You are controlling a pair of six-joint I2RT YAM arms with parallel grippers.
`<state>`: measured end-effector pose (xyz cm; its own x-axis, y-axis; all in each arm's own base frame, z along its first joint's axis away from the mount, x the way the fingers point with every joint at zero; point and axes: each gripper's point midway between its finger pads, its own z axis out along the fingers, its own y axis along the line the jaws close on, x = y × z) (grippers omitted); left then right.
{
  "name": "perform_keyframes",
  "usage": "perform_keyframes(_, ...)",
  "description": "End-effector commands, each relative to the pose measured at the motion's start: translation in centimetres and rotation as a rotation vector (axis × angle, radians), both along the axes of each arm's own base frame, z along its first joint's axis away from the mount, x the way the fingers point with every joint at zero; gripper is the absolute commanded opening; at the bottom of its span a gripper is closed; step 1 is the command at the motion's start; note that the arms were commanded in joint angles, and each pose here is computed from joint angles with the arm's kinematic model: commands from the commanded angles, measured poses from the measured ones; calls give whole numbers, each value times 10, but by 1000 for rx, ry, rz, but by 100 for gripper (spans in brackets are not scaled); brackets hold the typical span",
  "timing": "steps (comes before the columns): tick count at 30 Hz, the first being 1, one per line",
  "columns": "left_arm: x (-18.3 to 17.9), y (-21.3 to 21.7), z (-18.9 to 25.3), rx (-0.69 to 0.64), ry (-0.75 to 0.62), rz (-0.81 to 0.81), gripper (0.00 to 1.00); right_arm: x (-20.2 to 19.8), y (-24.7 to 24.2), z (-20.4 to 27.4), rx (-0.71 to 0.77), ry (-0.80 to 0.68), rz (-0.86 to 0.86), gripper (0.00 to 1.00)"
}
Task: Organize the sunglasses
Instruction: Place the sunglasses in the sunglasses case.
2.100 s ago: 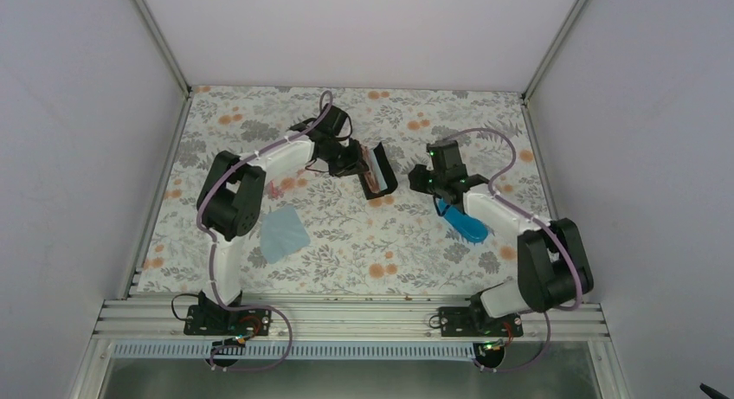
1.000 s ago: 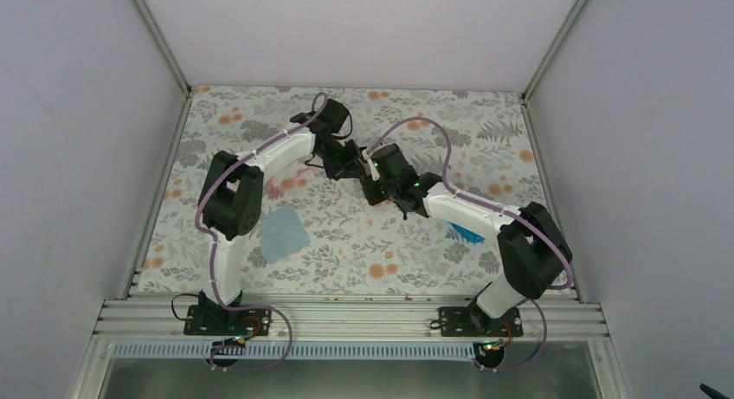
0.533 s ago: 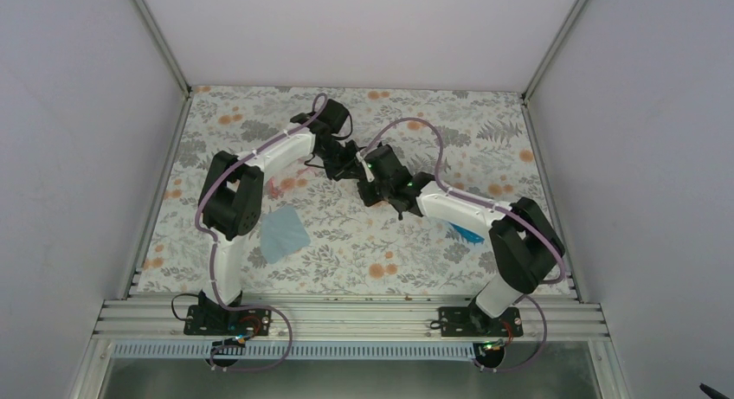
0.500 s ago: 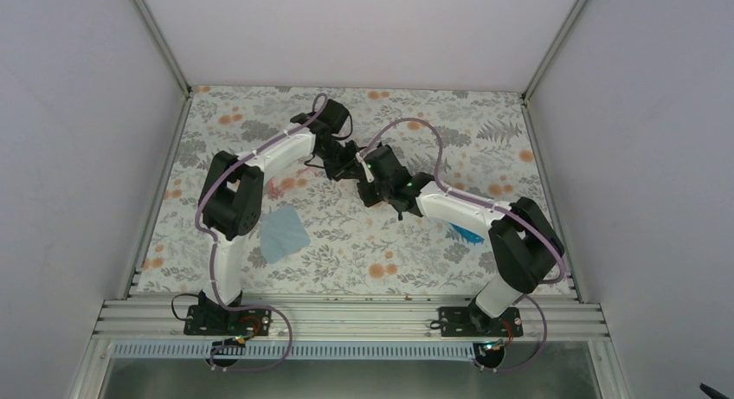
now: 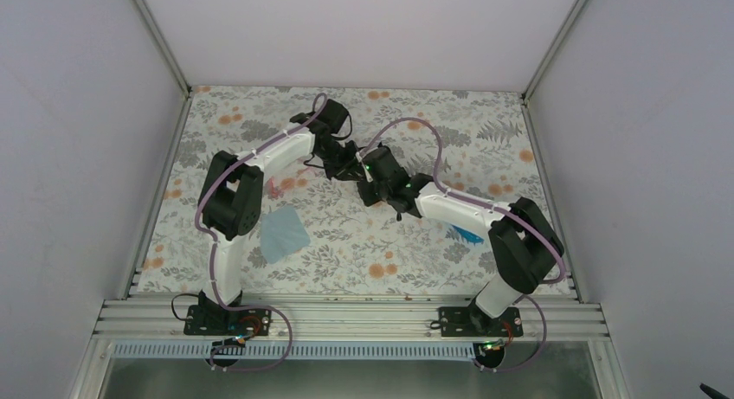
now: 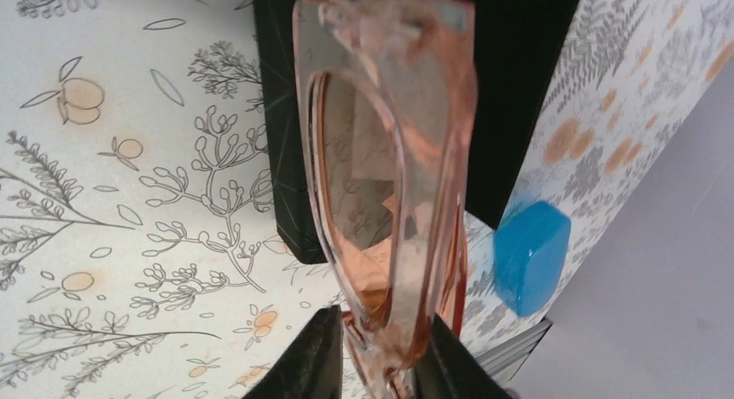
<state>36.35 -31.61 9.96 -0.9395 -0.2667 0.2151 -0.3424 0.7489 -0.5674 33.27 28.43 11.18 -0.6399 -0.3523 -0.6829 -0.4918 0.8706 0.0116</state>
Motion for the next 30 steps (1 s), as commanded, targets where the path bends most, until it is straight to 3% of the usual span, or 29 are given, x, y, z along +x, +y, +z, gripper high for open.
perform_keyframes(1, -4, -6, 9, -41, -6, -48, 27, 9, -3, 20, 52, -61, -69, 4)
perform_keyframes(5, 0, -2, 21, -51, -51, -79, 43, 11, -9, 20, 76, -56, -91, 4)
perform_keyframes(12, 19, 25, 49, -71, -208, -42, 50, 16, -18, 14, 165, 3, -126, 4)
perform_keyframes(15, 30, 41, 69, -65, -397, -25, 52, 23, -26, 8, 214, 38, -180, 4)
perform_keyframes(18, 29, 58, 95, -61, -622, 27, 63, 31, -29, 4, 292, 80, -198, 4)
perform_keyframes(21, 23, 68, 103, -101, -759, 77, 69, 38, -26, 0, 344, 113, -181, 4)
perform_keyframes(30, 13, 74, 73, -66, -771, 36, 66, 59, -18, -10, 375, 132, -131, 4)
